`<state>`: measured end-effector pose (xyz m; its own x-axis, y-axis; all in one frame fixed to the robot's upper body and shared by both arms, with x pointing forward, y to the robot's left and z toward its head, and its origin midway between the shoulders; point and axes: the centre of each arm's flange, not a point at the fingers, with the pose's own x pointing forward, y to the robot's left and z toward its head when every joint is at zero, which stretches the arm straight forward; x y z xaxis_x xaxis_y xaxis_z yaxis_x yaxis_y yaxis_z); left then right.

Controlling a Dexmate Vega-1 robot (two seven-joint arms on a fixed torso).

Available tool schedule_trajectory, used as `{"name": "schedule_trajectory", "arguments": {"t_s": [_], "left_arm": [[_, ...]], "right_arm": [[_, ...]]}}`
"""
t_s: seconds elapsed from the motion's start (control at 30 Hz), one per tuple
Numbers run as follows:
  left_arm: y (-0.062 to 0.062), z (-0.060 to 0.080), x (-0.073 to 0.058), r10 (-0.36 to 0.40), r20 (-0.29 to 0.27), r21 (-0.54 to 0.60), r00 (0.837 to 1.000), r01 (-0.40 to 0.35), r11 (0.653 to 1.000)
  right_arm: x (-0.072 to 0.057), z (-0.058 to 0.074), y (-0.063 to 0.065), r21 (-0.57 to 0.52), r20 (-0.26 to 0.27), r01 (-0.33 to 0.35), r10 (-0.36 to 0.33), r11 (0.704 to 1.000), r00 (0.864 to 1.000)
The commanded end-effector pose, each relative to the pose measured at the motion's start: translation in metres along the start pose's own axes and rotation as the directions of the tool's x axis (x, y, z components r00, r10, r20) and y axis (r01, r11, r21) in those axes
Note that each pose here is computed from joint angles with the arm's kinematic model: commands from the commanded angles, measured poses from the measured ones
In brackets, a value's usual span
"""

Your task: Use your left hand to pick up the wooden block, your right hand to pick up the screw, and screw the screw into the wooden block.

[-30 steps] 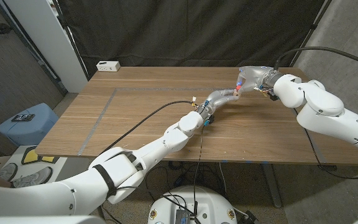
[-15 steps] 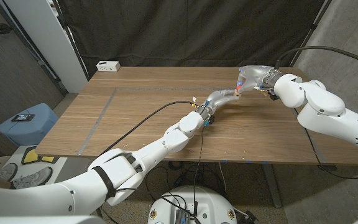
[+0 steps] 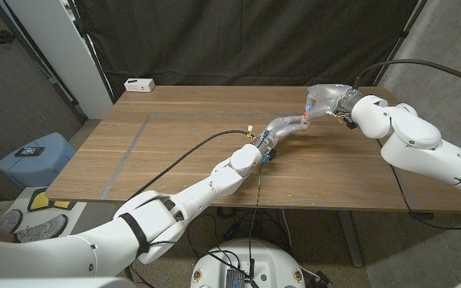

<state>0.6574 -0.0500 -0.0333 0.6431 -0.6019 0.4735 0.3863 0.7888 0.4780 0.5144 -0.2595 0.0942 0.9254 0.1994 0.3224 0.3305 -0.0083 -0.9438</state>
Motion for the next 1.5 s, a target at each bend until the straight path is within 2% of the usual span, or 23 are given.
{"name": "schedule_trajectory", "arguments": {"t_s": [0.03, 0.73, 1.23, 1.5], "left_arm": [[0.0025, -0.0002, 0.0011, 0.000, 0.003, -0.005, 1.000, 0.000, 1.000], [0.0032, -0.0017, 0.0018, -0.010, 0.002, -0.010, 1.000, 0.010, 1.000], [0.0028, 0.0006, 0.0008, -0.009, 0.009, -0.003, 1.000, 0.009, 1.000], [0.0016, 0.0018, -0.0001, -0.005, 0.013, -0.003, 1.000, 0.005, 1.000]], "right_arm": [[0.0051, 0.0008, 0.0010, 0.007, -0.015, 0.010, -0.010, 1.000, 1.000], [0.0091, 0.0012, 0.0060, 0.019, -0.037, 0.015, -0.014, 1.000, 0.999], [0.0082, 0.0012, 0.0078, 0.033, -0.052, 0.060, -0.059, 0.998, 0.997], [0.0050, 0.0014, 0.0066, 0.036, -0.032, 0.074, -0.073, 0.997, 0.997]]}}
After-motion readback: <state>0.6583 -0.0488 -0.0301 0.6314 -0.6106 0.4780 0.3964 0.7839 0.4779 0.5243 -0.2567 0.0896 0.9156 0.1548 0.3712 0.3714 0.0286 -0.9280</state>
